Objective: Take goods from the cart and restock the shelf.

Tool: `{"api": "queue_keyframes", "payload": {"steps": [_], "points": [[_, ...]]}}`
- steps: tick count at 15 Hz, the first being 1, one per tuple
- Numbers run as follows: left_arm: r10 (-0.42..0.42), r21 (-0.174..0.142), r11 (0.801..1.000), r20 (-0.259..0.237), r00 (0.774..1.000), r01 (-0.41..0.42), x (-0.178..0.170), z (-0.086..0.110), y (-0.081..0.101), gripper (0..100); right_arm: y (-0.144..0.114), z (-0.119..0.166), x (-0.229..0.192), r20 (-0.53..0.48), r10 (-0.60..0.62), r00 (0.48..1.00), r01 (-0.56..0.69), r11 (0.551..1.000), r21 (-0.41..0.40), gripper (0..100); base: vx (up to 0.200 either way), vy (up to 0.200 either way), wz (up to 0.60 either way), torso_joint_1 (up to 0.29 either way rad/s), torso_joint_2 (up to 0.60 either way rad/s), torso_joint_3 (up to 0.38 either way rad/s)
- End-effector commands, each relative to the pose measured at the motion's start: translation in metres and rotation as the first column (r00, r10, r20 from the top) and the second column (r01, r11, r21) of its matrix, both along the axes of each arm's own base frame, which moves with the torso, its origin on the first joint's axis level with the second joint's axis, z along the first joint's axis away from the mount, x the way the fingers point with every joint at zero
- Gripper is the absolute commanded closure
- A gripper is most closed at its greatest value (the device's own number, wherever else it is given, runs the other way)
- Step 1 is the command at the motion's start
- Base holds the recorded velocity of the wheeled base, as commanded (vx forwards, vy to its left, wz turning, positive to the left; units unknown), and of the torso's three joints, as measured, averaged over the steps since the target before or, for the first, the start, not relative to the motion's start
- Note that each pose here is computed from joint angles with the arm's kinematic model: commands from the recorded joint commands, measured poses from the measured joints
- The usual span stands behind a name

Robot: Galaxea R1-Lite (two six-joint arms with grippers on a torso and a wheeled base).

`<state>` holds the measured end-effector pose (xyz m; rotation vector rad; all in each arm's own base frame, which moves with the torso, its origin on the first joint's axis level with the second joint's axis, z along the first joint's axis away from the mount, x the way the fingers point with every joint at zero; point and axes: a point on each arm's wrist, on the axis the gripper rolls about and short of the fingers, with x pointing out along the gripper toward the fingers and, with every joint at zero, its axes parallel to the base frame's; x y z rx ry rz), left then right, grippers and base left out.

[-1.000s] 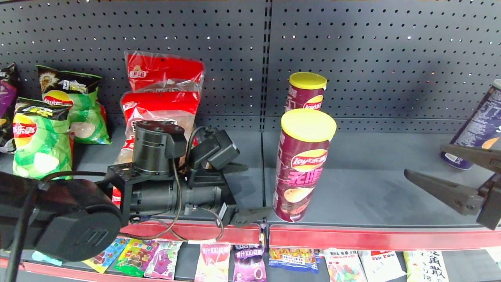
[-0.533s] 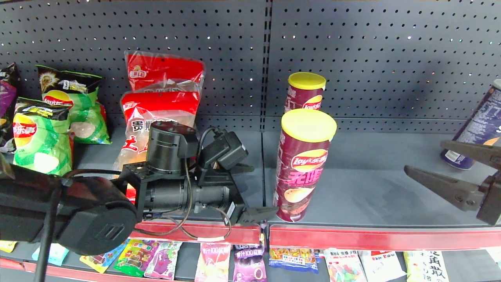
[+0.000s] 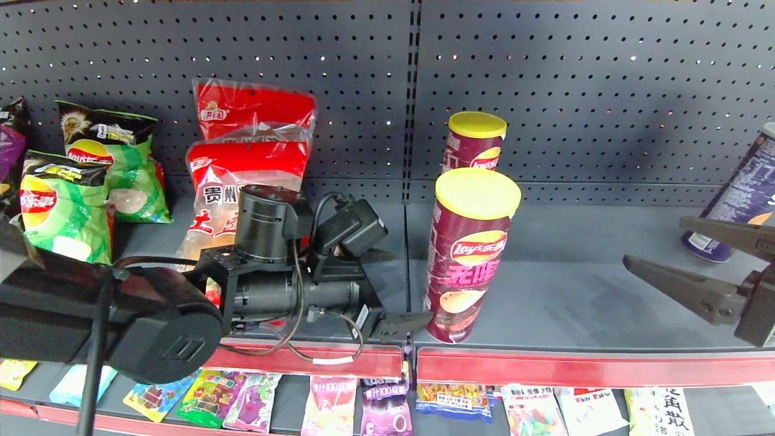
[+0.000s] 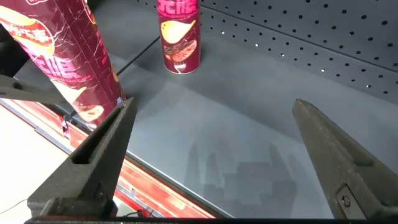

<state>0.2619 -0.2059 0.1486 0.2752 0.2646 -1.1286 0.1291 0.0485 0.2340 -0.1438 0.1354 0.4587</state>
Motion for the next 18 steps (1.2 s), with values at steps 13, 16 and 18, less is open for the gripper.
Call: {"api": "queue_keyframes", "payload": {"steps": [13,16,18], "points": [[0.033,0.005,0.999,0.004,0.999,-0.033,0.01,-0.002,0.0,0,0.0,-0.001,0.0,-0.005,0.001,1.0,-0.001,1.0,-0.002,0,0.0,0.0,0.0,0.0,0.0,0.0],[0.033,-0.003,0.999,0.014,0.999,-0.033,0.014,-0.001,-0.003,0,0.0,-0.002,0.001,-0.007,0.001,1.0,-0.001,1.0,-0.003,0,0.0,0.0,0.0,0.0,0.0,0.0],[0.034,-0.002,0.999,0.013,0.999,-0.034,0.015,-0.002,-0.004,0,0.0,-0.001,0.001,-0.006,0.001,1.0,-0.001,1.0,-0.002,0,0.0,0.0,0.0,0.0,0.0,0.0]]}}
